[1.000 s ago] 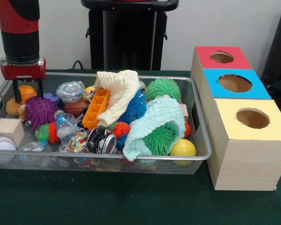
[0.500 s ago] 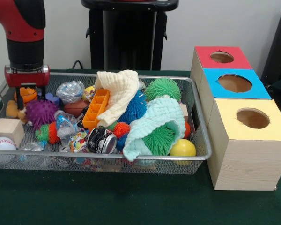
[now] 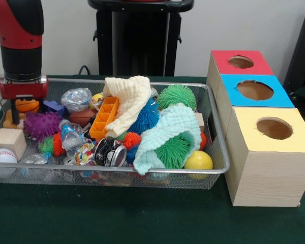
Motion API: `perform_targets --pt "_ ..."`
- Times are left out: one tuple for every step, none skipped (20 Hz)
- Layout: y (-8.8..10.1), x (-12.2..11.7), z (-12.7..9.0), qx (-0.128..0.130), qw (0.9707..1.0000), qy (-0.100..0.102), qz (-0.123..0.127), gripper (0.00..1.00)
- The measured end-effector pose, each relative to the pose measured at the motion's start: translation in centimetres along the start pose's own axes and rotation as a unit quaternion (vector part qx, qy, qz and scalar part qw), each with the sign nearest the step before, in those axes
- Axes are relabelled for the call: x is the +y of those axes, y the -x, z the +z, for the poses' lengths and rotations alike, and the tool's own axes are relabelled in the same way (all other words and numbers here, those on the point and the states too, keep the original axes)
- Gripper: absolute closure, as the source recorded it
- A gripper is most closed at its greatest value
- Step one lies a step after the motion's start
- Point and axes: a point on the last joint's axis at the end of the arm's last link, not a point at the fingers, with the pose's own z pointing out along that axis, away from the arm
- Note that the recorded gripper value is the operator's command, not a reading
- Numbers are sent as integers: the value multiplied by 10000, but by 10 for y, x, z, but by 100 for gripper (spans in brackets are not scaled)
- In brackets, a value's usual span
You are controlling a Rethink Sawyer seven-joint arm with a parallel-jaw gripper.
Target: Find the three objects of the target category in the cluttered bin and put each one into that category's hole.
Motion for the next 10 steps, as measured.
perform_targets --pt "1 -1 0 -19 10000 1 -29 0" --pt "2 -3 0 -46 10000 2 -79 0" --pt "2 -4 0 -57 9999 2 -105 0" --pt "3 -5 0 -78 9998 1 -162 0" --pt "4 -6 1 -90 9998 -1 -202 0" --pt "4 -7 1 -101 9996 -3 -259 0" --pt "6 -8 2 -115 9994 -6 -333 0" --pt "7 -9 3 -124 9992 -7 -383 0" --pt "8 -9 4 -133 9990 -10 -430 0" --pt "10 -11 5 -147 9986 -20 -513 0"
